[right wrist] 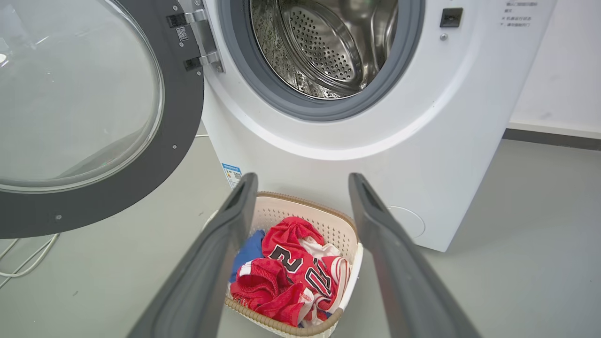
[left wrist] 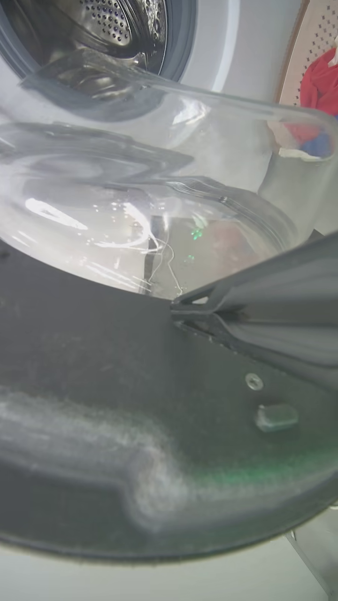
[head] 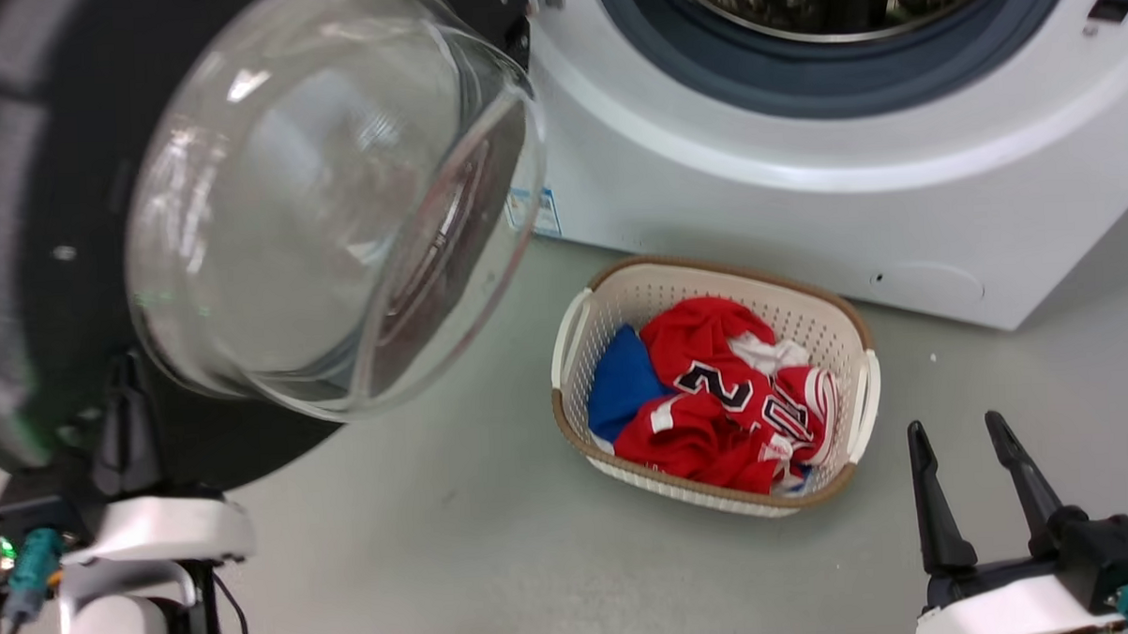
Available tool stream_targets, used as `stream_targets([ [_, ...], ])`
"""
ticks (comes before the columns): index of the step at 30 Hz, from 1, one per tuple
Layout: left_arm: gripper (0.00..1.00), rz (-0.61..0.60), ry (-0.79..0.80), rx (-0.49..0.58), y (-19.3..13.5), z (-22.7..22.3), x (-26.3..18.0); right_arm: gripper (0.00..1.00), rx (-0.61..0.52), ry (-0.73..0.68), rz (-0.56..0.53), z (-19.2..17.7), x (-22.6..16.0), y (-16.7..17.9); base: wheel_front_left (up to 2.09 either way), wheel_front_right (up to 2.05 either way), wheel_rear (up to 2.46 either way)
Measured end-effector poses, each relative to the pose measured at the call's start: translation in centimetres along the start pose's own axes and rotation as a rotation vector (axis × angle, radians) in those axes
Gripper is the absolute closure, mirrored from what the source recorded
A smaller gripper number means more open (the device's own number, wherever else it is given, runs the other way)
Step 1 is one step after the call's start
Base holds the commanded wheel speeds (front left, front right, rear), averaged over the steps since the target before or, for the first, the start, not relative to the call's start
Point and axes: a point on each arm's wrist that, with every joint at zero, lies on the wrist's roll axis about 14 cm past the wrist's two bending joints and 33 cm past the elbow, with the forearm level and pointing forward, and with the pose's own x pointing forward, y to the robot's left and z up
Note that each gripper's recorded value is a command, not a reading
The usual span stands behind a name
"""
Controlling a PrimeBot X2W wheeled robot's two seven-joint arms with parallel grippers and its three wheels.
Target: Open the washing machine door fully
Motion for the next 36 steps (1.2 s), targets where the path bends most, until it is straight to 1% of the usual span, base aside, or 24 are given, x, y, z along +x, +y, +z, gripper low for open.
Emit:
stream_targets([
  [5, 1.0, 0.044, 0.013, 0.014, 0.9, -0.7, 1.8, 0.0, -0.006, 0.012, -0.015, -0.9, 1.0, -0.9, 0.0, 0.0, 0.0],
  [9, 1.0, 0.098, 0.025, 0.025, 2.4, -1.3, 2.9, 0.0, -0.008, 0.028, -0.031, -1.6, 1.3, -1.6, 0.0, 0.0, 0.0],
  [15, 1.0, 0.138, 0.032, 0.045, 4.1, -1.7, 4.8, 0.0, -0.013, 0.046, -0.05, -2.5, 1.6, -2.5, 0.0, 0.0, 0.0],
  [27, 1.0, 0.173, 0.07, 0.065, 6.7, -2.8, 8.4, 0.0, -0.028, 0.051, -0.096, -3.0, 1.9, -4.3, 0.0, 0.0, 0.0],
  [36, 1.0, 0.22, 0.115, 0.052, 9.0, -3.8, 9.1, 0.0, -0.035, 0.042, -0.114, -2.6, 1.6, -4.9, 0.0, 0.0, 0.0],
])
